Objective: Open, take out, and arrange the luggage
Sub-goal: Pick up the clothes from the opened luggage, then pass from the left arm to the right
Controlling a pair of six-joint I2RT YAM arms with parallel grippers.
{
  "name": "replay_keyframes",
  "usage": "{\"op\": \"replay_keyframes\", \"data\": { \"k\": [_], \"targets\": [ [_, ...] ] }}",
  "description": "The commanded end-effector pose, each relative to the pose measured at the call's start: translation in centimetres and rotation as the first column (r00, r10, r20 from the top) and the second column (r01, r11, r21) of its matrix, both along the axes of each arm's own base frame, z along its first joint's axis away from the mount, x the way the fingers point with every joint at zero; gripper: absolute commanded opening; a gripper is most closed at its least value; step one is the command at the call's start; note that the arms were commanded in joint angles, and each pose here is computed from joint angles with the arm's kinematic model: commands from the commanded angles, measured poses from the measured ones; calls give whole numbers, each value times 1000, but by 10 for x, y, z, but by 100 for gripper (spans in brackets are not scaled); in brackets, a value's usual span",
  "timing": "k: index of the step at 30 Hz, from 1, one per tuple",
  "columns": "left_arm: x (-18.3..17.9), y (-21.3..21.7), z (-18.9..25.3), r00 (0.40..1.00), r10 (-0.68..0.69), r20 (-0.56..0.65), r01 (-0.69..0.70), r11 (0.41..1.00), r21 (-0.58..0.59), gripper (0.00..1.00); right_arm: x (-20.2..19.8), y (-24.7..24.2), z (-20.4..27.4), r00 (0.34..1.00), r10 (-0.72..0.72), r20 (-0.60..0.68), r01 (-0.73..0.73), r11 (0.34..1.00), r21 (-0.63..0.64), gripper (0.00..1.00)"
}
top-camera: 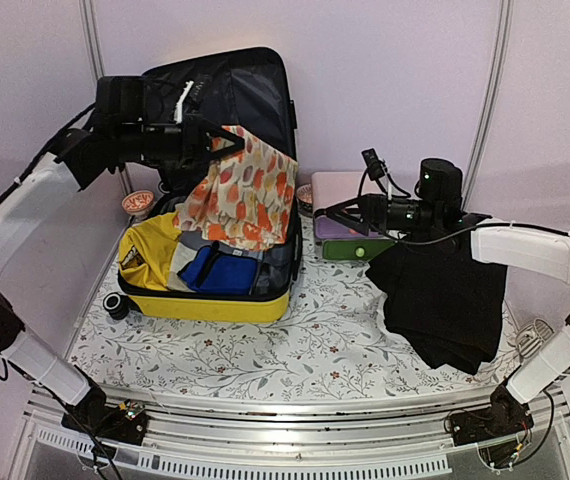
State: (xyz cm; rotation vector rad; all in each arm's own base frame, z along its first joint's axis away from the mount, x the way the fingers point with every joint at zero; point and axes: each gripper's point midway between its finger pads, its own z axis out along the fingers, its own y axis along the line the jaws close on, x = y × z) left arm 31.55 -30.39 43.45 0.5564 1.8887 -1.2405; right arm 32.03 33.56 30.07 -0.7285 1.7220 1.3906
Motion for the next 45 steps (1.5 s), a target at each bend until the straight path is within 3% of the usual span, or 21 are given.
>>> {"op": "replay_keyframes", "data": {
  "k": [1, 12, 15, 22, 29, 36, 45],
  "targets": [
    [-39, -25, -28, 987, -156, 46, 143, 966, 215, 0, -30, 25, 21, 990, 102, 98, -111, 990, 92, 99],
    [-96, -60, -31, 934, -337, 121, 257, 865, 431, 0, -46, 21, 11, 979, 39, 202, -79, 978, 194, 99],
    [-104, -63, -27, 928, -338, 159, 231, 854, 467, 0, -43, 16, 9, 978, -2, 207, -39, 981, 192, 99],
    [-118, -62, 1, 908, -346, 237, 222, 876, 428, 0, -40, 14, -2, 982, -25, 186, -9, 984, 177, 99],
    [-134, -58, 17, 878, -387, 280, 260, 879, 399, 0, -69, 15, 5, 962, 108, 252, -160, 967, 197, 99],
    [-149, -49, 27, 852, -421, 310, 294, 876, 383, 0, -59, 0, 8, 959, 51, 280, -110, 973, 202, 99],
    [-162, -46, 29, 828, -460, 321, 341, 867, 363, 0, -86, 7, 24, 891, 236, 389, -326, 927, 185, 99]
  ]
}}
